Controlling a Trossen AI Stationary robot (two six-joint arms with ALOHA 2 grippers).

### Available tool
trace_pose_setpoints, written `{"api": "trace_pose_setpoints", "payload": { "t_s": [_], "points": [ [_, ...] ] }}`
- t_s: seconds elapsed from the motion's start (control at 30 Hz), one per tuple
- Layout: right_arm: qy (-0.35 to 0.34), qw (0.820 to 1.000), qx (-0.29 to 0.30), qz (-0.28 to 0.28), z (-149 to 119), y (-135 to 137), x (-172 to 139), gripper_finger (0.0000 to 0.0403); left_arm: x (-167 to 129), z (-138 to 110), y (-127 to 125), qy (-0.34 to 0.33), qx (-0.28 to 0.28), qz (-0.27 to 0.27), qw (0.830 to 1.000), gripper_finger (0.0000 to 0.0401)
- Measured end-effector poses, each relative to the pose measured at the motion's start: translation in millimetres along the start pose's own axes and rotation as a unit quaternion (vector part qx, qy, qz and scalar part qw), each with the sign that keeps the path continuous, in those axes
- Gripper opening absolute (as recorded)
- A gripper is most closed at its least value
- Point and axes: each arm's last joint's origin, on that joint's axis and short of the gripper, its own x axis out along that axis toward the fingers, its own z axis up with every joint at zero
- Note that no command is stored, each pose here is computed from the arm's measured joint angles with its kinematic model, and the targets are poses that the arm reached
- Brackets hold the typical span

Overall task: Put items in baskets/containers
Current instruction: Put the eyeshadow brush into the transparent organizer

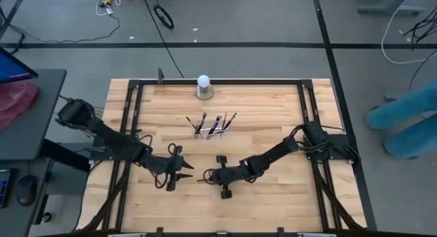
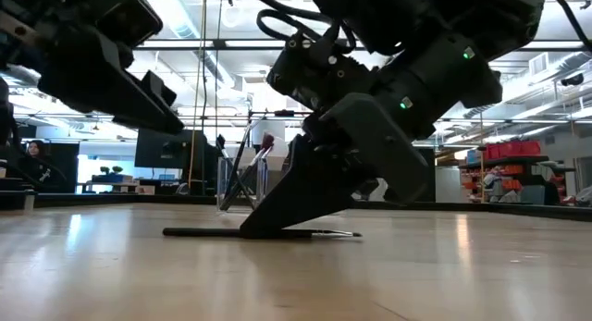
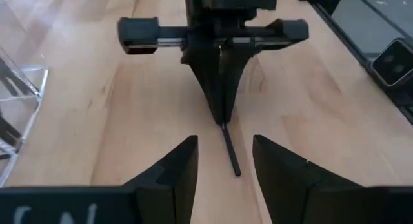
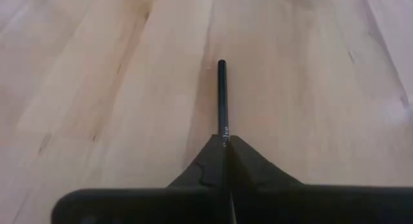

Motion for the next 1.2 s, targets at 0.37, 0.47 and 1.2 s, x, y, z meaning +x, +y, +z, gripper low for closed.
{"api": "trace_pose_setpoints", "payload": {
  "t_s": [0.37,0.47,1.2],
  "points": [
    [-0.018,0.998,0.060,-0.002,4,-1,-1,0.0114,28,-12,-6,-0.027,0.004,-0.021,0.999,0.0168],
    [-0.018,0.996,0.083,-0.016,7,0,-6,0.0147,34,-12,-7,-0.025,0.005,-0.014,1.000,0.0187],
    [-0.125,0.977,0.123,-0.123,36,106,-140,0.0102,113,-21,32,0.030,-0.024,0.090,0.995,0.0195]
  ]
}}
